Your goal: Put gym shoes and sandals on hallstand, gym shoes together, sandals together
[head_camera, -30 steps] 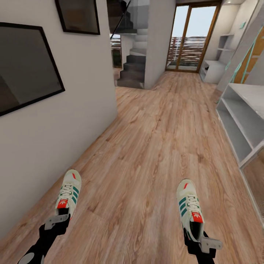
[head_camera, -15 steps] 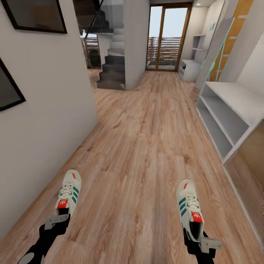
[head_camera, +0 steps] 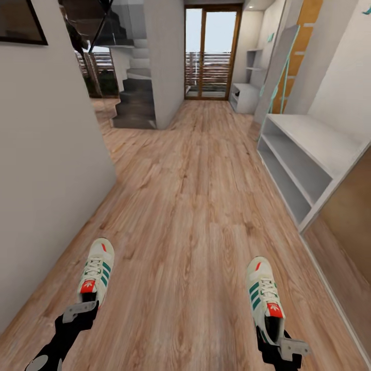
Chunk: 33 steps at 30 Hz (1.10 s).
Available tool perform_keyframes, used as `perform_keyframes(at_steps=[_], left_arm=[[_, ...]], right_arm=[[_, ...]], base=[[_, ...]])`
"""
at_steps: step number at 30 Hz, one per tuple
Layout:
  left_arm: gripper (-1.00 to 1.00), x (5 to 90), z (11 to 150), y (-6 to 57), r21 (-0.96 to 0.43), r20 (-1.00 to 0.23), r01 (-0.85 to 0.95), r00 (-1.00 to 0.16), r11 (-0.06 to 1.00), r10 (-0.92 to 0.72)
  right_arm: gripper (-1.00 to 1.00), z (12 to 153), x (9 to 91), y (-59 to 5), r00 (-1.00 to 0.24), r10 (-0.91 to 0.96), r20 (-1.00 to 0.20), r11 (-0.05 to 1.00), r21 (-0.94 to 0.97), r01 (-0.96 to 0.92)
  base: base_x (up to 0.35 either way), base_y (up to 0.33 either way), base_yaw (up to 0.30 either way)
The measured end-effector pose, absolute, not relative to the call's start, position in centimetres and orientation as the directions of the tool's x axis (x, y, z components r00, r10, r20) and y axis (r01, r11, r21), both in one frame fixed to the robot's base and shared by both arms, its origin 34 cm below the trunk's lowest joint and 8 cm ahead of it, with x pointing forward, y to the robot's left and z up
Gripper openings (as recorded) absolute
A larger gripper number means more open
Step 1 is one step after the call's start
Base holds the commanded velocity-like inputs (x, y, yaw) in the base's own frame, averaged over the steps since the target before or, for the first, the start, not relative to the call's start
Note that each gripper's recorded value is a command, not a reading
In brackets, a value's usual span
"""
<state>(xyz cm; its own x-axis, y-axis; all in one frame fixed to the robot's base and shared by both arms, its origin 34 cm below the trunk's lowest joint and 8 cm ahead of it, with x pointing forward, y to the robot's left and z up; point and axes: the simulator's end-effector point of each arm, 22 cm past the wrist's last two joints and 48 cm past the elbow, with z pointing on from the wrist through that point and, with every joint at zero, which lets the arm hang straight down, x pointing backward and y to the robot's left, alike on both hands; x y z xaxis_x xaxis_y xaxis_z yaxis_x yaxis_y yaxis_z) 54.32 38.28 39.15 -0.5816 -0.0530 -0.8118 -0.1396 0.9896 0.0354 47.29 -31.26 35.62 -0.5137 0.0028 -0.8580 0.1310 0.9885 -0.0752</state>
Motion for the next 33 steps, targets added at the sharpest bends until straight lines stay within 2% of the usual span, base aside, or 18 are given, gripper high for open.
perform_keyframes(at_steps=[4,33], left_arm=[[-1.0,54.3,39.2,38.3,0.036,-0.812,-0.14,-0.581,0.99,-0.052],[-1.0,55.1,43.3,38.2,0.038,-0.813,-0.135,-0.581,0.99,-0.048]], right_arm=[[-1.0,35.6,47.3,-31.2,-0.515,0.001,-0.857,0.989,-0.075,0.129],[-1.0,39.8,48.2,-31.2,-0.513,0.012,-0.858,0.988,-0.069,0.14]], base=[[0.338,0.0,-0.012],[0.0,0.0,0.0]])
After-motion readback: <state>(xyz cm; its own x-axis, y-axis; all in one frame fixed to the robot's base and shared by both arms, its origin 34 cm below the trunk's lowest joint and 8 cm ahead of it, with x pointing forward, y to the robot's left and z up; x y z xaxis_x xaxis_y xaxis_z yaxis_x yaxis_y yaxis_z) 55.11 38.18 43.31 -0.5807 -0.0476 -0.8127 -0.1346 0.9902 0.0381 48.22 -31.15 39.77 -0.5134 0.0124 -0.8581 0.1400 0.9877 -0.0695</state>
